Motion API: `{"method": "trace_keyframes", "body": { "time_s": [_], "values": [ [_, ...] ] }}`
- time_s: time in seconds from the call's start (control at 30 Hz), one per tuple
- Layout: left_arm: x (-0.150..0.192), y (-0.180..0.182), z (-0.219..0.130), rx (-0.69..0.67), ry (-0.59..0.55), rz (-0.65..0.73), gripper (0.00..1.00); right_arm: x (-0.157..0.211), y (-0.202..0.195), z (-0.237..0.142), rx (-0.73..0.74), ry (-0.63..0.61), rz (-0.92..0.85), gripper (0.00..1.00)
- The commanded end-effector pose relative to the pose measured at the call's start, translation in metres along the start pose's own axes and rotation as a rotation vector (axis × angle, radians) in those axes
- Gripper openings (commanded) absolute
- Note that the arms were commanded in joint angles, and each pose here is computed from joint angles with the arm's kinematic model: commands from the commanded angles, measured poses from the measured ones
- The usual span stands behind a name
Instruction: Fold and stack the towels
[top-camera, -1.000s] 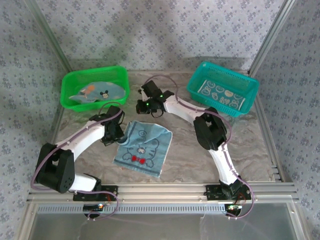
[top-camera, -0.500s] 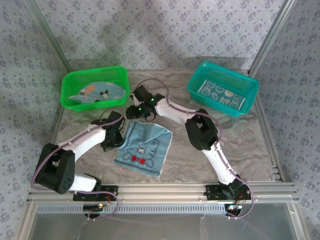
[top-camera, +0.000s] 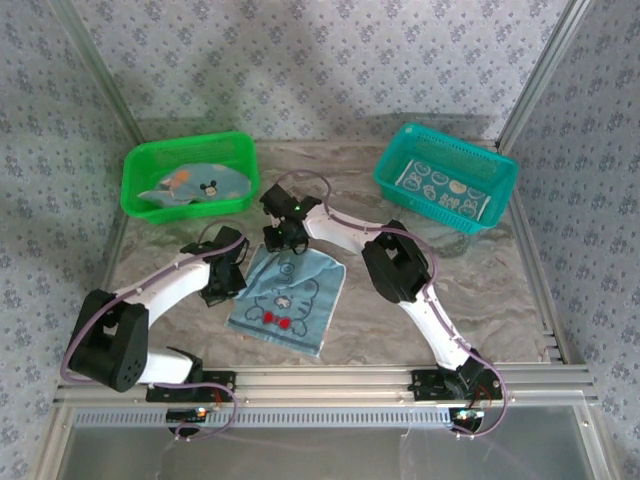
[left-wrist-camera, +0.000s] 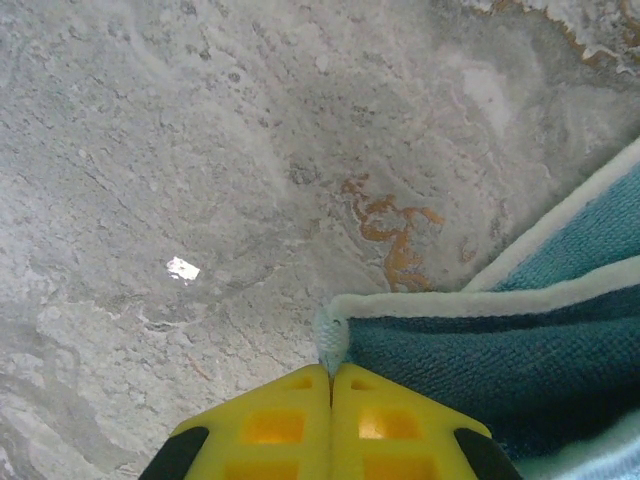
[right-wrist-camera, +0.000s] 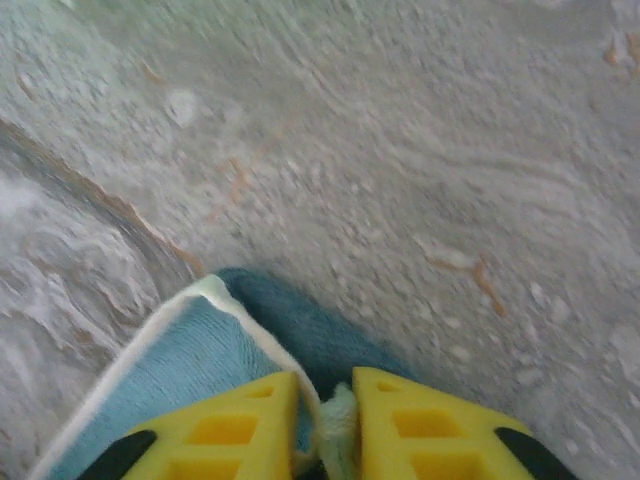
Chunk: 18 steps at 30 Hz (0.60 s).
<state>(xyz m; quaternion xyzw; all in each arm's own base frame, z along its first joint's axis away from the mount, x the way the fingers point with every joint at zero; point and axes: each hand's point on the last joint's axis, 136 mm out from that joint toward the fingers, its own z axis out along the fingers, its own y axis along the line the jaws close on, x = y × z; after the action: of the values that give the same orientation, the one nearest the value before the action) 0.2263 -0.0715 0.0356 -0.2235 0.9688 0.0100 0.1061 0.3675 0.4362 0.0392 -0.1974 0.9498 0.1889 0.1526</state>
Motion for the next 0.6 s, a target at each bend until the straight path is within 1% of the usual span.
{"method": "trace_keyframes", "body": {
  "time_s": [0.0,0.07,0.13,0.27,0.33,0.37,0.43,0.47,0.57],
  "values": [
    [0.003,-0.001,-0.001,0.012,0.000,-0.004,0.00,-0.018,0.005,-0.041,0.006,-0.094,-0.018,0.16],
    [0.003,0.000,-0.001,0.010,-0.001,-0.006,0.00,-0.016,0.005,-0.053,0.000,-0.111,-0.017,0.13],
    [0.002,0.000,-0.001,0.009,-0.003,-0.008,0.00,-0.016,0.005,-0.066,0.001,-0.139,-0.020,0.13],
    [0.003,0.000,0.001,0.006,-0.001,-0.009,0.00,0.004,0.011,-0.089,-0.004,-0.160,-0.037,0.16],
    [0.003,0.000,0.003,0.004,0.002,-0.006,0.00,0.019,0.015,-0.095,-0.021,-0.151,-0.037,0.17],
    [0.004,0.000,0.004,0.000,0.006,-0.006,0.00,0.031,0.016,-0.095,-0.028,-0.137,-0.034,0.19],
    [0.006,0.001,0.006,-0.007,0.016,0.000,0.00,0.053,0.023,-0.094,-0.051,-0.116,-0.044,0.27],
    [0.007,0.001,0.008,-0.009,0.022,0.002,0.00,0.065,0.025,-0.091,-0.058,-0.099,-0.048,0.29],
    [0.009,0.003,0.010,-0.015,0.033,0.009,0.00,0.098,0.025,-0.079,-0.063,-0.030,-0.042,0.29]
  ]
}}
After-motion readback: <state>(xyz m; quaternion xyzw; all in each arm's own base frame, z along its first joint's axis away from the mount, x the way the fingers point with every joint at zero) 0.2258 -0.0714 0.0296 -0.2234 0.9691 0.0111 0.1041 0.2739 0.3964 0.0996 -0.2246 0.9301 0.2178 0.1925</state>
